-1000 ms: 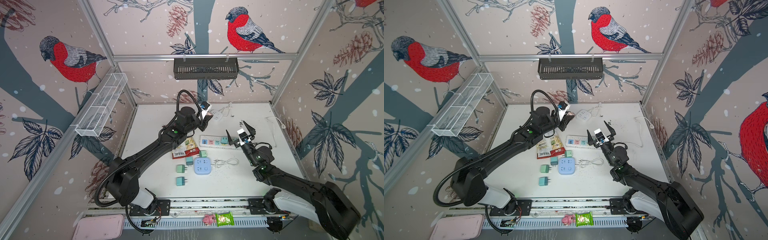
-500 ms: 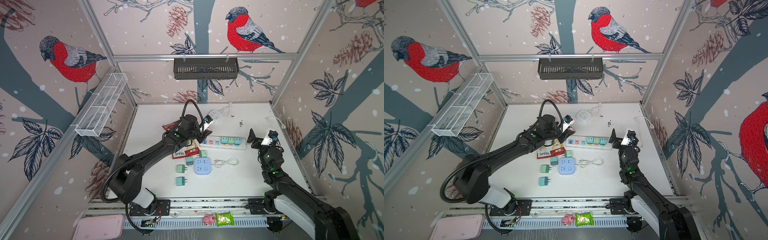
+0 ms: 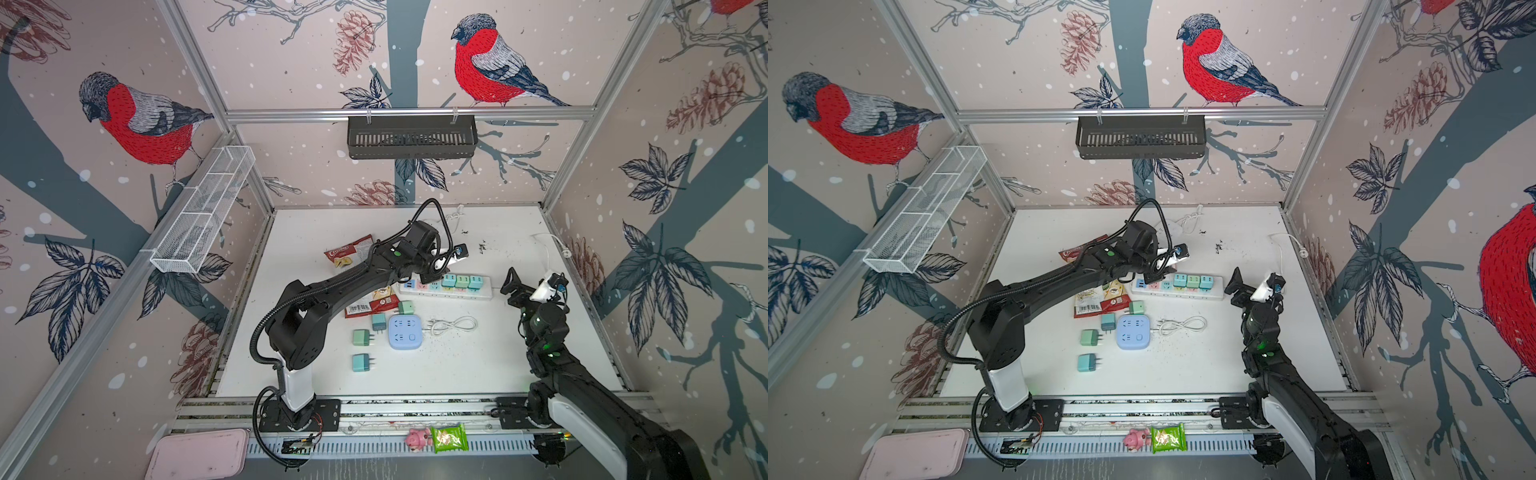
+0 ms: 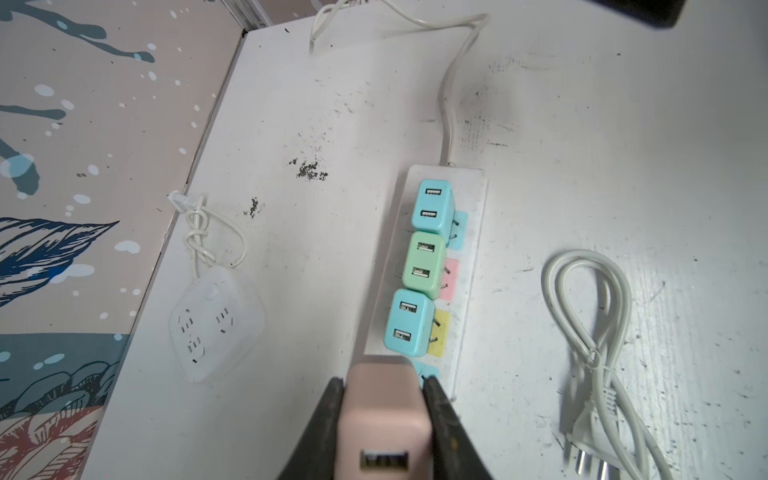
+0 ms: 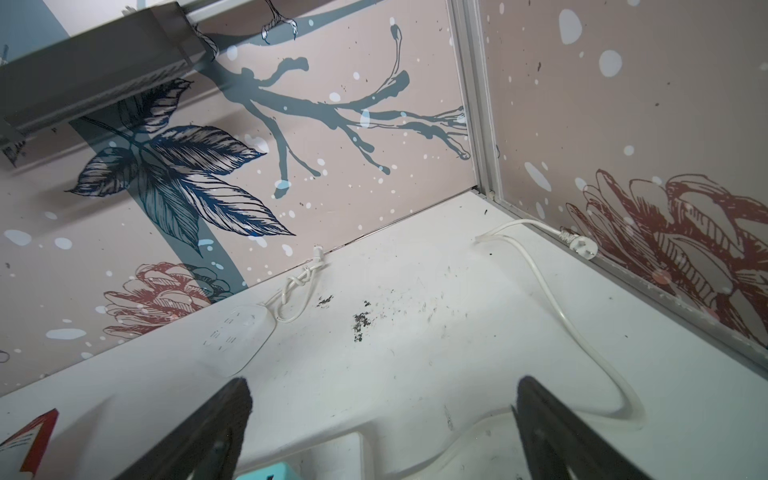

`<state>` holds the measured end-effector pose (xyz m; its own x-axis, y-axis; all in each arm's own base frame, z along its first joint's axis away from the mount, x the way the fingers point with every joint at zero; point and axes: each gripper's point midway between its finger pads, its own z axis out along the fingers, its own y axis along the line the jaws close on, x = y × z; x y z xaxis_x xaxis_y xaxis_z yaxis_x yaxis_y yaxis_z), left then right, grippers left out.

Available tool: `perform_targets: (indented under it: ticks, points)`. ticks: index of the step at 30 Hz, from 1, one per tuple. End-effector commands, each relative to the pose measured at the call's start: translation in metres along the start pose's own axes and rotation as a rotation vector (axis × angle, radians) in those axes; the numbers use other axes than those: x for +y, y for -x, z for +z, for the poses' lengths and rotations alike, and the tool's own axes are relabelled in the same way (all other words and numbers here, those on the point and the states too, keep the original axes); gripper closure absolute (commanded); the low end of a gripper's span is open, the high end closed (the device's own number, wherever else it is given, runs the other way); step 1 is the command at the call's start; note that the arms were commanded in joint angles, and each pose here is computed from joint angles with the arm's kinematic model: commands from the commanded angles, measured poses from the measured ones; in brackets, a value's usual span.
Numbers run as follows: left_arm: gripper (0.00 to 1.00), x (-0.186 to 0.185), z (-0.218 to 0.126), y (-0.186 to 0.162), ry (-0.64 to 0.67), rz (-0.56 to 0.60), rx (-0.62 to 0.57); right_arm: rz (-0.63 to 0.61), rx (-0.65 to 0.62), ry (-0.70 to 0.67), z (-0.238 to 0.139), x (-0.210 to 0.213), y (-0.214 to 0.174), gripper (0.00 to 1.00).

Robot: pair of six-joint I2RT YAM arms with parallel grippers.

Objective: Insert the plug
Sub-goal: 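Carry the pink charger with the left gripper over the socket beside the teal charger, then lower and press the pink charger into the socket with the left gripper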

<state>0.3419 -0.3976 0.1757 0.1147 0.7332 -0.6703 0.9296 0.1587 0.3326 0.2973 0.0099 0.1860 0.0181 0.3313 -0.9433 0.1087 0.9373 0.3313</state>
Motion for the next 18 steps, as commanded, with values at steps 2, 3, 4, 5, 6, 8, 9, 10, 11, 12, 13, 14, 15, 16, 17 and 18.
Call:
perform_targets:
  ticks: [2,3,4,5,6,8,9,10,11,12,13,14,15,16,17,18]
  points:
    - [1.0,0.006,0.011,-0.042,0.067,0.006,0.168,0.034,0.0,0.063,-0.013,0.005,-0.005,0.0]
    - [1.0,0.012,0.012,-0.044,0.085,-0.007,0.17,0.039,-0.015,0.066,-0.016,0.004,-0.003,0.0]
    - [1.0,0.012,0.013,-0.046,0.077,-0.004,0.173,0.048,-0.029,0.061,-0.018,0.002,-0.002,0.0]
    - [1.0,0.009,0.013,-0.048,0.058,0.002,0.176,0.053,-0.034,0.057,-0.019,0.0,-0.002,0.0]
    - [1.0,0.001,0.015,-0.052,0.02,0.05,0.186,0.057,-0.041,0.054,-0.02,-0.001,-0.001,0.0]
    - [1.0,0.004,0.017,-0.058,0.049,0.082,0.195,0.055,-0.042,0.06,-0.021,0.0,-0.001,0.0]
    - [1.0,0.003,0.019,-0.06,0.041,0.1,0.199,0.053,-0.04,0.062,-0.02,0.0,-0.001,0.0]
    - [1.0,0.0,0.02,-0.059,0.021,0.11,0.2,0.052,-0.038,0.063,-0.02,0.001,-0.001,0.0]
    - [1.0,-0.004,0.022,-0.059,-0.005,0.116,0.197,0.052,-0.037,0.064,-0.02,0.001,-0.002,0.0]
    - [1.0,-0.006,0.022,-0.057,-0.024,0.117,0.187,0.051,-0.036,0.066,-0.02,0.001,-0.002,0.0]
    - [1.0,-0.008,0.024,-0.056,-0.035,0.121,0.18,0.05,-0.036,0.067,-0.02,0.002,-0.002,0.0]
    - [1.0,-0.009,0.025,-0.056,-0.042,0.128,0.18,0.051,-0.038,0.069,-0.02,0.002,-0.001,0.0]
    - [1.0,-0.009,0.026,-0.056,-0.045,0.13,0.181,0.049,-0.037,0.073,-0.02,0.002,-0.002,0.0]
    - [1.0,-0.009,0.027,-0.056,-0.052,0.13,0.181,0.046,-0.037,0.078,-0.02,0.003,-0.002,0.0]
    - [1.0,-0.011,0.028,-0.055,-0.063,0.131,0.176,0.045,-0.036,0.083,-0.02,0.004,-0.002,0.0]
    - [1.0,-0.012,0.029,-0.054,-0.076,0.134,0.168,0.045,-0.038,0.087,-0.02,0.005,-0.002,0.0]
